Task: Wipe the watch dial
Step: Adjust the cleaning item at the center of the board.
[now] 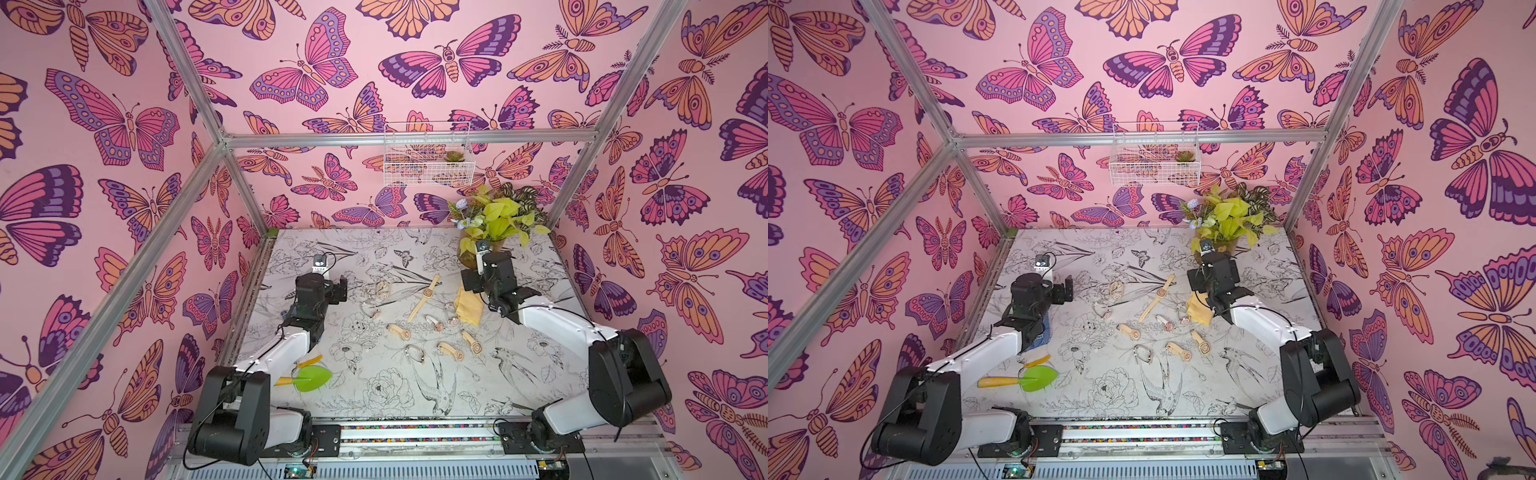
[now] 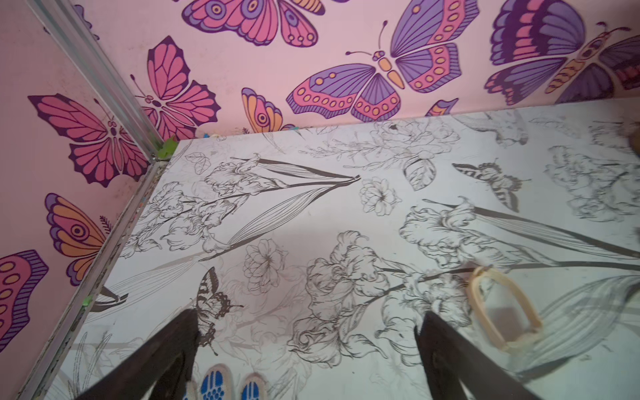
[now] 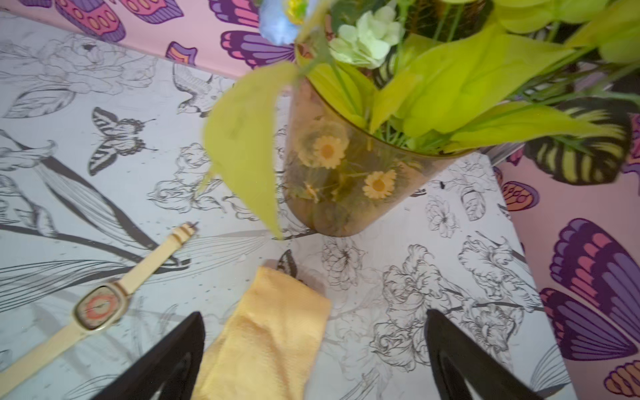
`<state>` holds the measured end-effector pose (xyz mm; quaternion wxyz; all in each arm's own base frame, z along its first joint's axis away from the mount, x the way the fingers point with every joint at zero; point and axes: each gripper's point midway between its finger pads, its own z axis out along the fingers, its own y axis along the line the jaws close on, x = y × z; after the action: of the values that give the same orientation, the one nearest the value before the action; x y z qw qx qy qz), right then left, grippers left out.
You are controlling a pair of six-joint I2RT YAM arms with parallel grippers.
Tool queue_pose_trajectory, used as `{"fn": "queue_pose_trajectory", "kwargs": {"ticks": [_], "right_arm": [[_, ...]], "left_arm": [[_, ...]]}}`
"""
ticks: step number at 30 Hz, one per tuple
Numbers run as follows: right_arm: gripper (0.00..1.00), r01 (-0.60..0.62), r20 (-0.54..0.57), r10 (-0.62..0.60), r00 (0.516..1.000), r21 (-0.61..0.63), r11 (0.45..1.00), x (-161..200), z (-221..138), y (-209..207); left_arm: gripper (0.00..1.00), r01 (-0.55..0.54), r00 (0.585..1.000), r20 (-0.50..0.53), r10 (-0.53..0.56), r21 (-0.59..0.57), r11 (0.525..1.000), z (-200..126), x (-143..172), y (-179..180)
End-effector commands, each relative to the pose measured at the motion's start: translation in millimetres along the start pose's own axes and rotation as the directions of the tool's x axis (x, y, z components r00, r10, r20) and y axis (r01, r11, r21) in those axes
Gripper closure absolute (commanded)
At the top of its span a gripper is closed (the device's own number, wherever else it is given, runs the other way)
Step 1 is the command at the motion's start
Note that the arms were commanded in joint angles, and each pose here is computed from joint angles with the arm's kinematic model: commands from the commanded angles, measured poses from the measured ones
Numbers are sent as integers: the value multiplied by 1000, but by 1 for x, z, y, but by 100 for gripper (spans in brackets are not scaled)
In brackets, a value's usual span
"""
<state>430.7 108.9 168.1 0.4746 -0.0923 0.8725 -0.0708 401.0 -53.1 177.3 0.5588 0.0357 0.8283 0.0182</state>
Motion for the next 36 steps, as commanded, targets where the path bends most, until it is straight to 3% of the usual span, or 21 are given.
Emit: {"fn": "queue_pose_trajectory", "kwargs": {"ticks": [1,9,12,15,18,19,28,36], "right_arm": [[1,-64,-184,60,981,-16,998,20,1,8],[1,-111,-468,64,881,-72,991,57,27,39],[23,-115,-526,62,848,-68,991,67,35,44],[60,-123,-567,55,822,-82,989,77,42,52],[94,-128,-595,62,801,-71,989,87,52,54],[100,-132,-602,72,795,-56,990,90,56,53],[100,-230,-673,185,717,21,973,113,93,35],[100,-215,-701,265,662,161,963,137,79,-11]], "left_arm": [[0,70,995,-68,-67,36,997,-22,-2,-19],[0,209,969,-190,-157,296,932,-70,-2,-92],[0,280,947,-247,-203,337,899,-87,-1,-108],[0,345,925,-299,-236,395,852,-101,-1,-129],[0,319,929,-314,-194,419,850,-113,-3,-146],[0,308,932,-313,-181,424,852,-117,-6,-150],[0,243,945,-314,-89,499,831,-134,-20,-183],[0,222,948,-314,-60,512,830,-134,-19,-187]]}}
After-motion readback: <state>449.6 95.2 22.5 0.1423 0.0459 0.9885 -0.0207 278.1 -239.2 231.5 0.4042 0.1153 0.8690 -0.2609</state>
